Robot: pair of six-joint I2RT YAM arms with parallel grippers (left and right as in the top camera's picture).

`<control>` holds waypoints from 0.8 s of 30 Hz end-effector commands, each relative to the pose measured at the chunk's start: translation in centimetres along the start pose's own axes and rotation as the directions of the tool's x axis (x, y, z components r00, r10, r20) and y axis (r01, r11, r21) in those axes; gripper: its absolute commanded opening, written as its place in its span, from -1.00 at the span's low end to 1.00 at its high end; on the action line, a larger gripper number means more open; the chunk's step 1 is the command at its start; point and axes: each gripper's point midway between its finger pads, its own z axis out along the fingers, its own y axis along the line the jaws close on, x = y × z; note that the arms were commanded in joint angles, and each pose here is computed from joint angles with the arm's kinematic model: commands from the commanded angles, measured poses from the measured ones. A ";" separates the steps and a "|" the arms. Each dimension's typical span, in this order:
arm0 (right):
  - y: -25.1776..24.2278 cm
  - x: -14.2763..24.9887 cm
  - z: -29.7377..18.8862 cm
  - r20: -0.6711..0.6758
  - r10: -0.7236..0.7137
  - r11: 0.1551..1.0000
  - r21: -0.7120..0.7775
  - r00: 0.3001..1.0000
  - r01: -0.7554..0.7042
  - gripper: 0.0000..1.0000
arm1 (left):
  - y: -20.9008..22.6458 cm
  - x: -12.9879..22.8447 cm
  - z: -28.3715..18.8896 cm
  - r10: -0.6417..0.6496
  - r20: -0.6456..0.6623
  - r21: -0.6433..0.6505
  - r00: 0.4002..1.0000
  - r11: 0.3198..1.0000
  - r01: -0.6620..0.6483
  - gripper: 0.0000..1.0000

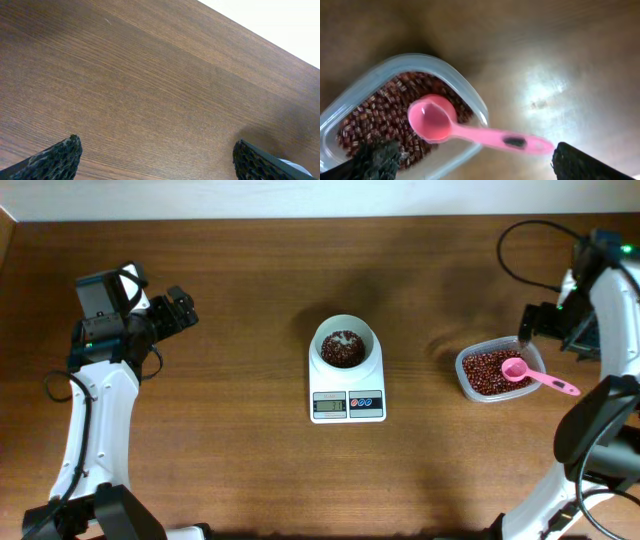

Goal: Scoop item into bowl and weigh 50g on scale
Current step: 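Release the pink scoop in the tub and pull the right gripper away, then lower the right gripper and grasp the pink scoop handle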

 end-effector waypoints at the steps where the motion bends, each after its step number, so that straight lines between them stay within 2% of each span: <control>1: -4.0 -0.1 -5.5 0.113 0.186 0.978 -0.116 0.976 -0.173 0.98 | 0.1 -0.7 -0.2 -0.009 0.017 -0.006 1.000 1.000 0.009 0.98; 3: -6.0 1.3 -6.6 0.089 0.262 0.949 -0.206 0.961 -0.239 0.98 | 0.1 -0.7 -0.2 -0.009 0.017 -0.006 1.000 1.000 0.009 0.98; 6: -8.2 3.2 -5.7 0.014 0.276 0.911 -0.322 0.961 -0.257 0.97 | 0.1 -0.7 -0.2 -0.009 0.017 -0.006 1.000 1.000 0.009 0.98; 9: -8.4 4.2 -4.0 -0.006 0.234 0.859 -0.467 0.972 -0.210 0.97 | 0.1 -0.7 -0.2 -0.009 0.017 -0.006 1.000 1.000 0.009 0.98; 12: -7.0 4.7 -2.2 0.030 0.193 0.736 -0.665 0.981 -0.124 0.97 | 0.1 -0.7 -0.2 -0.009 0.017 -0.006 1.000 1.000 0.009 0.98; 15: -6.9 5.5 1.1 0.014 0.218 0.702 -0.697 0.976 -0.147 0.98 | 0.1 -0.7 -0.2 -0.009 0.017 -0.006 1.000 1.000 0.009 0.98; 19: -5.0 4.2 3.9 0.166 0.218 0.625 -0.780 0.962 -0.007 0.97 | 0.1 -0.7 -0.2 -0.009 0.017 -0.006 1.000 1.000 0.009 0.98; 24: -4.6 3.9 5.8 0.234 0.210 0.632 -0.773 0.949 0.051 0.98 | 0.1 -0.7 -0.2 -0.009 0.017 -0.006 1.000 1.000 0.009 0.98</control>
